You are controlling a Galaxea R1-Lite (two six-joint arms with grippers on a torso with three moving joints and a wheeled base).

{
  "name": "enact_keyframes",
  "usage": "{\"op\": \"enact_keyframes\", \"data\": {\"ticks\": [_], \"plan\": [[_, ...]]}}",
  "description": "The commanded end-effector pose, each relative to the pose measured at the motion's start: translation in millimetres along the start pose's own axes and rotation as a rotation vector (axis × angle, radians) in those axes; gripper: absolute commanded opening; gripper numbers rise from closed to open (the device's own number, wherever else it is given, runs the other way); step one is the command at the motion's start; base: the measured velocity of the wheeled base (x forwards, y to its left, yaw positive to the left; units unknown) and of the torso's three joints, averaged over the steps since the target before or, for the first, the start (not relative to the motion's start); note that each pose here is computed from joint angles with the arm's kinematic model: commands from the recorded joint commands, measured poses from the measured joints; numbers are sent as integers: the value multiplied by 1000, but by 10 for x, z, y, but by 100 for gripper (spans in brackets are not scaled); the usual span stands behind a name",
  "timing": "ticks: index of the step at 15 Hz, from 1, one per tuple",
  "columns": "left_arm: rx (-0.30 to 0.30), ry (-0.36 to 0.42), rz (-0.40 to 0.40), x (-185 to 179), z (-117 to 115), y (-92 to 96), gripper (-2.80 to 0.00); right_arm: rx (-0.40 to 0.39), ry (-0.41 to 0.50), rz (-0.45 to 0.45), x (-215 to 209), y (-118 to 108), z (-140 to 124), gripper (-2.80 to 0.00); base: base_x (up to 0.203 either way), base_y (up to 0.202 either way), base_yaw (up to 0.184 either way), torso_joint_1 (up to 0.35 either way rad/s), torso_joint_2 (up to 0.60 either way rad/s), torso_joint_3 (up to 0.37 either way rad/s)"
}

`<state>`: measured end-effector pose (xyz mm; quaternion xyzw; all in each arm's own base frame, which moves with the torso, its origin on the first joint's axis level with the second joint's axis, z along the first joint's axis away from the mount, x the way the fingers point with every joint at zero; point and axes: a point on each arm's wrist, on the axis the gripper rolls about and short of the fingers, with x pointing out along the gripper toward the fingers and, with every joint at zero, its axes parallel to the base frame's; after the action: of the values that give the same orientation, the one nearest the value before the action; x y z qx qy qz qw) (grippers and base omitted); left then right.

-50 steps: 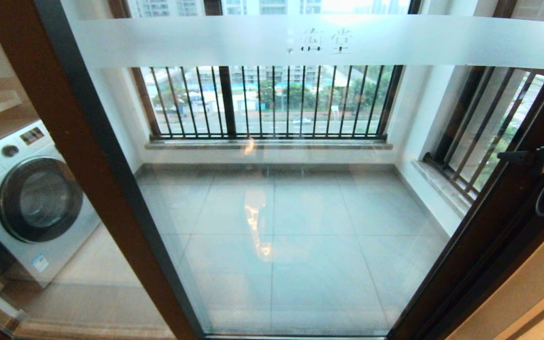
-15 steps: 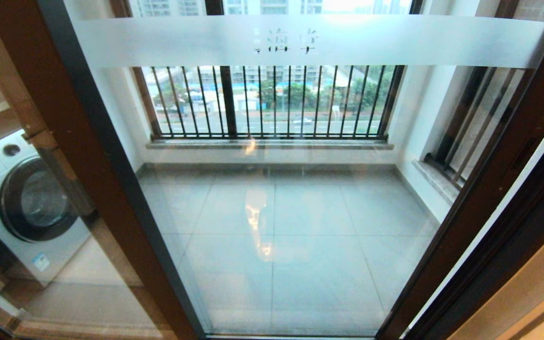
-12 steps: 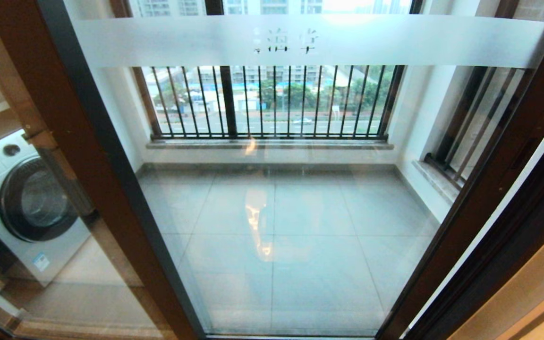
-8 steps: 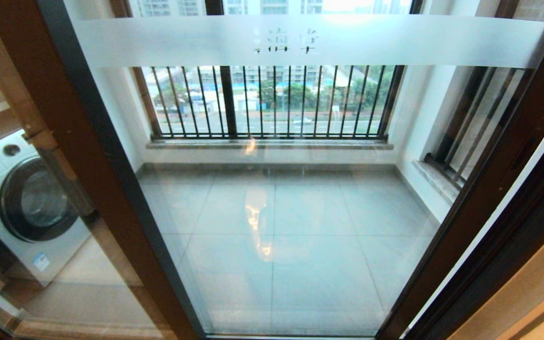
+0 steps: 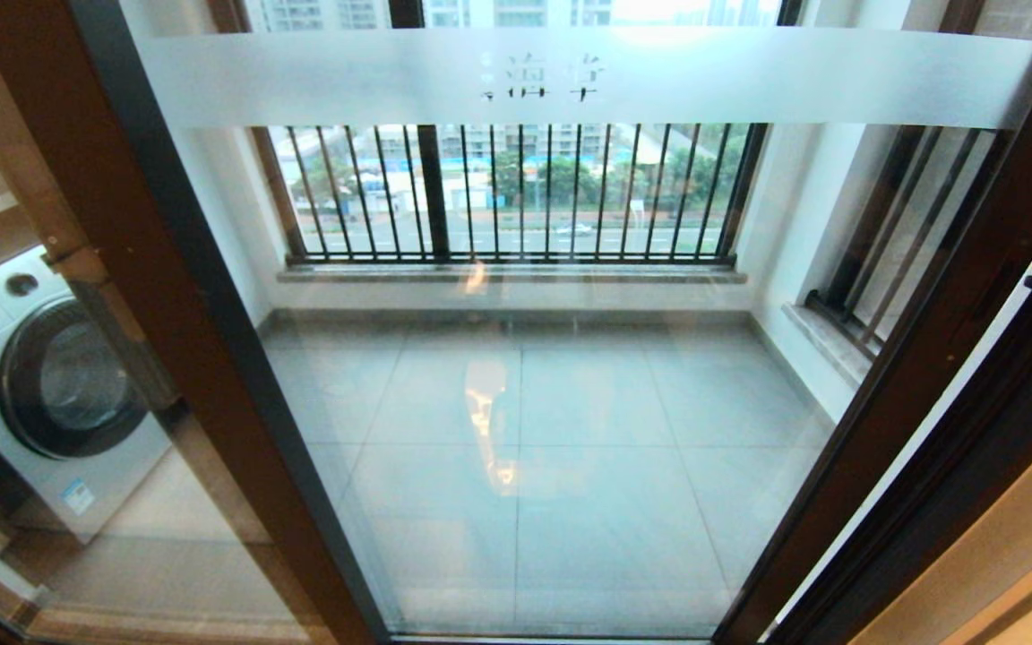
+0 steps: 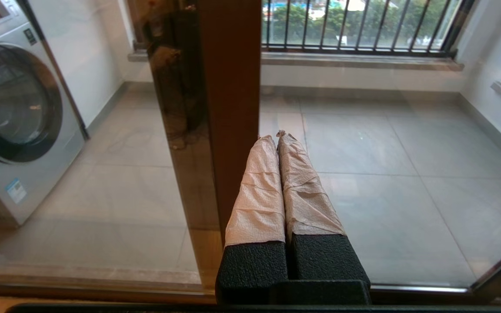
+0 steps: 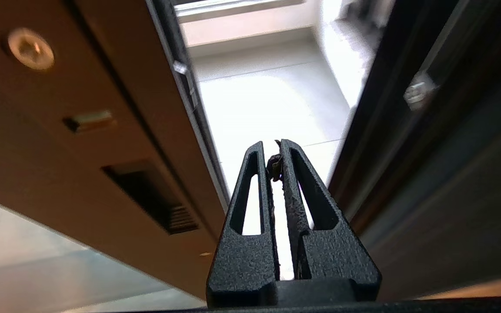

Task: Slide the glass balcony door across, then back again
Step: Open the slid door

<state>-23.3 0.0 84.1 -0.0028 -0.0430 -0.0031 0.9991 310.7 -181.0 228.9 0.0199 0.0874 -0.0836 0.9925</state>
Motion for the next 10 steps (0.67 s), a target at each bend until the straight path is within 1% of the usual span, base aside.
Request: {"op": "enact_keyframes", "data": {"ticks": [1,3,4,10], "plan": [[-1,34,0,20,-94,1,-280,16,13,36,51,-10,-57,-280,0,0,0,0,0,0],[-1,34,0,20,-94,1,-280,61,13,71,59,-6,-55,-280,0,0,0,0,0,0],[-1,34,0,20,-94,1,-280,69,13,84,59,-3,-54,-280,0,0,0,0,0,0],[-1,34,0,20,-94,1,-280,78,19,100,49,23,-69,-280,0,0,0,0,0,0]]}}
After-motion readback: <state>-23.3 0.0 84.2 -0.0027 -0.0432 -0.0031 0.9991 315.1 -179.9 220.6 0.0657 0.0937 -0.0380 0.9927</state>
